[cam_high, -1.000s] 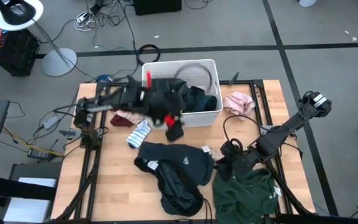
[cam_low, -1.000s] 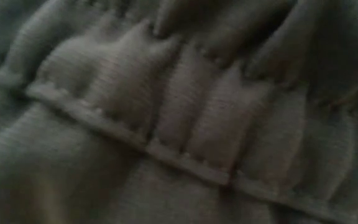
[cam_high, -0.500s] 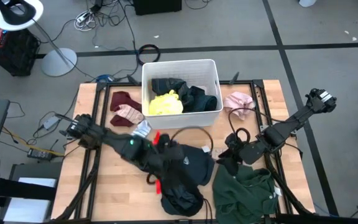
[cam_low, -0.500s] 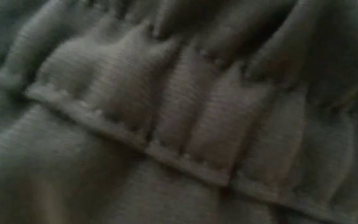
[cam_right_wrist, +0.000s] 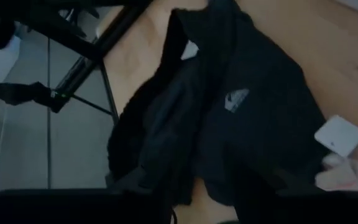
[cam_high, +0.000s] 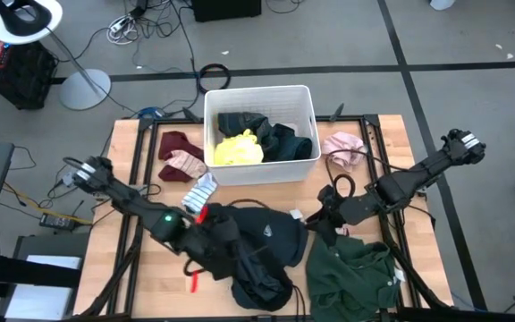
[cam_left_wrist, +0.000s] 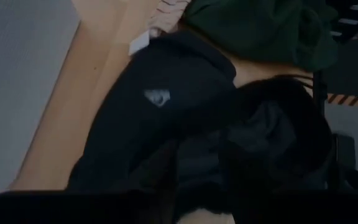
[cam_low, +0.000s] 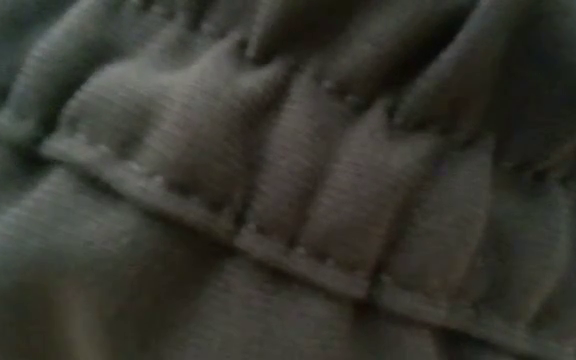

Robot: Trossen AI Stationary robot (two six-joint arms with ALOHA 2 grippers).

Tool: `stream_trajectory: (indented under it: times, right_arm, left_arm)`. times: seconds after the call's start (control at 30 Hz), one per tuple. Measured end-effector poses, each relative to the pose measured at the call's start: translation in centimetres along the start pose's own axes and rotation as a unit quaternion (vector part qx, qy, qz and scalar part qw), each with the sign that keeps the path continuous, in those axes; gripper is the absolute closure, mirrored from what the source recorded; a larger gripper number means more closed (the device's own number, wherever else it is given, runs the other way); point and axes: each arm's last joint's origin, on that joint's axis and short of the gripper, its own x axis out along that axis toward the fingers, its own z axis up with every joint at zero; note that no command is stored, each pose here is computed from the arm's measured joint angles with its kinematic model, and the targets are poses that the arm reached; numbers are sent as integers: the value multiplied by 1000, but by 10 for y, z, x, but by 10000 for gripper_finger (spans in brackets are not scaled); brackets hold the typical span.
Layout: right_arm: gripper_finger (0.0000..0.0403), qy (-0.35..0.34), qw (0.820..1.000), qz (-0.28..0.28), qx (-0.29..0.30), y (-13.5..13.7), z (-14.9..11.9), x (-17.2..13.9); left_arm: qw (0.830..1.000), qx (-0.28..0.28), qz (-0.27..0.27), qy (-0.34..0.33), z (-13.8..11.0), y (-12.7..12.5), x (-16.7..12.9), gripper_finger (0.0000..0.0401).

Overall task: Sort clothes
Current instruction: Put the dark blue shorts into the white bin

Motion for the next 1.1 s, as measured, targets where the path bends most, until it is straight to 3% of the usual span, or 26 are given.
stream_trajectory:
  times: [0.23, 0.6, 0.87, 1.1]
  right_arm:
    - [282, 7, 999, -26, -21, 21, 22, 21]
    - [281, 74, 995, -55, -29, 42, 38, 108]
    - [253, 100, 994, -50, 0, 32, 32, 169]
    - [202, 169, 985, -22, 23, 17, 14, 210]
  left_arm:
    - [999, 4, -40, -2, -47, 25, -18, 280]
    - [989, 4, -138, -47, -98, 65, -58, 280]
    - [986, 1, -154, -57, -115, 88, -66, 280]
    - [987, -3, -152, -57, -116, 89, -67, 280]
